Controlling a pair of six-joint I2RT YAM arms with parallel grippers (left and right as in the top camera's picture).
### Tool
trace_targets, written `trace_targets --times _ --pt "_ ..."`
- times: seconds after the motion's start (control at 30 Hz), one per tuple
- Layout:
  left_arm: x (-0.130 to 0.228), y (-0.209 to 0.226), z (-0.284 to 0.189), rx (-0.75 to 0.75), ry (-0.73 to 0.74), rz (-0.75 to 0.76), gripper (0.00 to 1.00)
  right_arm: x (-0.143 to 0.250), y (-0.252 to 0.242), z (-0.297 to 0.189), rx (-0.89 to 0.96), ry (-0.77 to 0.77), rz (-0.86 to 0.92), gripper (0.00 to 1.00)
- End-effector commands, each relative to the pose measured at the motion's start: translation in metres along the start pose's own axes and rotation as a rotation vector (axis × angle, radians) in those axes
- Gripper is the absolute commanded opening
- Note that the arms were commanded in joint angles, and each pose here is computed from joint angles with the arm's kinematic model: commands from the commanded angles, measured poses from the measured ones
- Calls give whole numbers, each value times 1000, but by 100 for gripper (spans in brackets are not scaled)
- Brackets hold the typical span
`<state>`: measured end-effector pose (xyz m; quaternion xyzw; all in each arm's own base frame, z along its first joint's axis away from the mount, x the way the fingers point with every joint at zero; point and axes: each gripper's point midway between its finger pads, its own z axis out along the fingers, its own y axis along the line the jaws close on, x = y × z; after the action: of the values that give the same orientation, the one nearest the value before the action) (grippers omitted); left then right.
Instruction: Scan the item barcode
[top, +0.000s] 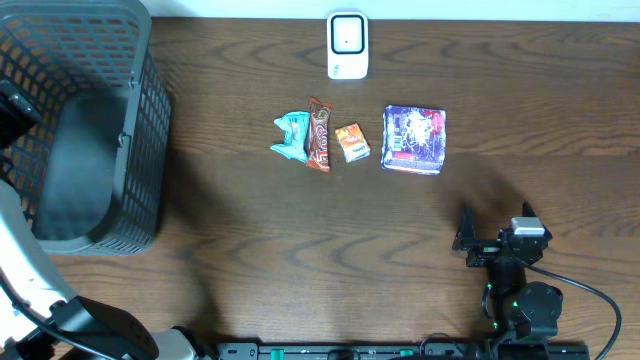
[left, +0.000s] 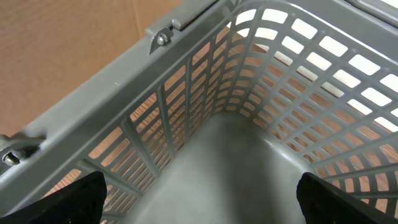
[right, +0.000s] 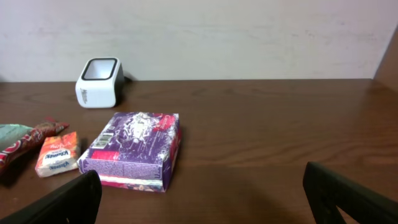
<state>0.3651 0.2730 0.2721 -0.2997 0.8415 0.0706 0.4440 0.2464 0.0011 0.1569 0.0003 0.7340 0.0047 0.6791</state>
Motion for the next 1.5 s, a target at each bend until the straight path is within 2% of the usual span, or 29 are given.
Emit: trace_targets --times 0.0,0.23,0.4,0.6,0.73,0.8,0.9,1.03,1.27,1.47 --pt "-16 -13 -14 60 -60 -11 98 1 2 0 -6 1 -5 99" --pt "-59 -74 -67 396 -212 -122 100 1 2 0 -6 1 -4 99" --pt "-63 -130 -109 615 -226 -108 99 1 2 0 -6 1 -4 99" --pt "-29 -224 -148 829 -138 -1 99 1 2 0 -6 1 -4 99" --pt "18 -285 -183 977 -11 79 99 1 2 0 -6 1 -4 99" --pt "39 -303 -194 1005 50 108 99 1 2 0 -6 1 -4 99" --pt "68 -319 -203 985 104 169 99 1 2 0 -6 1 -4 99" --pt "99 -324 -203 864 114 300 99 1 2 0 -6 1 -4 99" --pt "134 -308 -192 571 108 453 99 1 2 0 -6 1 -4 99" --pt "158 -292 -192 449 148 559 99 1 2 0 -6 1 -4 99"
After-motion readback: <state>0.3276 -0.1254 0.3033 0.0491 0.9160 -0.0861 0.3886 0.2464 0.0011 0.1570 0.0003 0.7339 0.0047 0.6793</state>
